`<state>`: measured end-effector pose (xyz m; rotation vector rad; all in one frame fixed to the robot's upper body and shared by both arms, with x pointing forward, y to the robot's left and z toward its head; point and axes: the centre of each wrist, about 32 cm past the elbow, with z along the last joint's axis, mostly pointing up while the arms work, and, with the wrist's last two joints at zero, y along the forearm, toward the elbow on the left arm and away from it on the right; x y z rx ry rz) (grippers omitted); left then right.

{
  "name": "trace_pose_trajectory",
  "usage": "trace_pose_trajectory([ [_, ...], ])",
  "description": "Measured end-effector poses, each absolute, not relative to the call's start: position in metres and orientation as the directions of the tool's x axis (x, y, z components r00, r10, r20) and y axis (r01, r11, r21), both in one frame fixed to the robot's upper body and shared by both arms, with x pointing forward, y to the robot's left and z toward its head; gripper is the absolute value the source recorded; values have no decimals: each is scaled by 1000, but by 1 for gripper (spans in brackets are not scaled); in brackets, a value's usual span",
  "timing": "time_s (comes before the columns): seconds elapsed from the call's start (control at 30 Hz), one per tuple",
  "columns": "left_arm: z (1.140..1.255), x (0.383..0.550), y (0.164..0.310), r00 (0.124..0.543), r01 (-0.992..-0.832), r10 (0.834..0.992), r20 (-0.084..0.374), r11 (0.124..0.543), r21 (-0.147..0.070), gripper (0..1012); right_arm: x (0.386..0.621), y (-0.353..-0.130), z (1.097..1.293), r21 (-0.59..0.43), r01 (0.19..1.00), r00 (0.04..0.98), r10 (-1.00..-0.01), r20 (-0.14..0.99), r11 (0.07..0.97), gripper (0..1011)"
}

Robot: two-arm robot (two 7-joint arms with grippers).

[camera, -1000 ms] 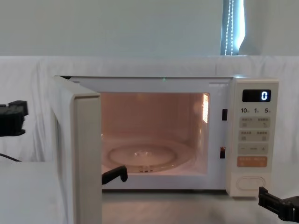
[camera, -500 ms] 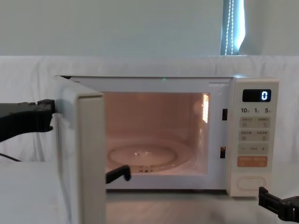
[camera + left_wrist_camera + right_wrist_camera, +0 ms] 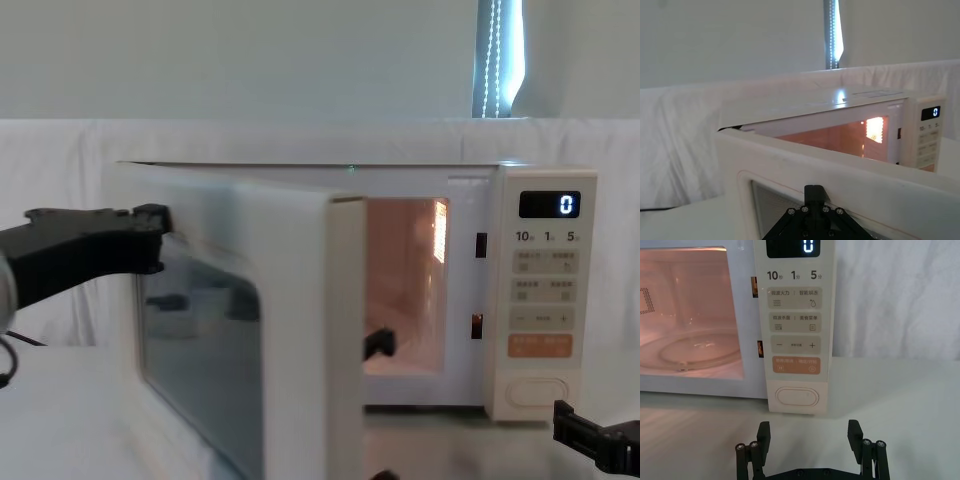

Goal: Press the button to open the microwave door with one hand; close the microwave door with the other hand.

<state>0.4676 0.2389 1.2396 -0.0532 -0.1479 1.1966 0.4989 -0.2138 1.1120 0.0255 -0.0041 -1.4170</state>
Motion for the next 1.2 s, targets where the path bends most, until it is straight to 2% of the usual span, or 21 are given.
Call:
trace_pose_trajectory([
  [0.4,1242,482,218,407,-902,909,90,416,-119,0,499,-214,1112,20,988,153,-988,-12,153,1002],
  [0.8,1240,501,197,423,-896,904,64,427,-121,0,499,-214,1112,20,988,153,-988,-12,153,1002],
  [1.2,1238,516,175,455,-880,889,46,457,-128,0,499,-214,1112,20,988,153,-988,-12,153,1002],
])
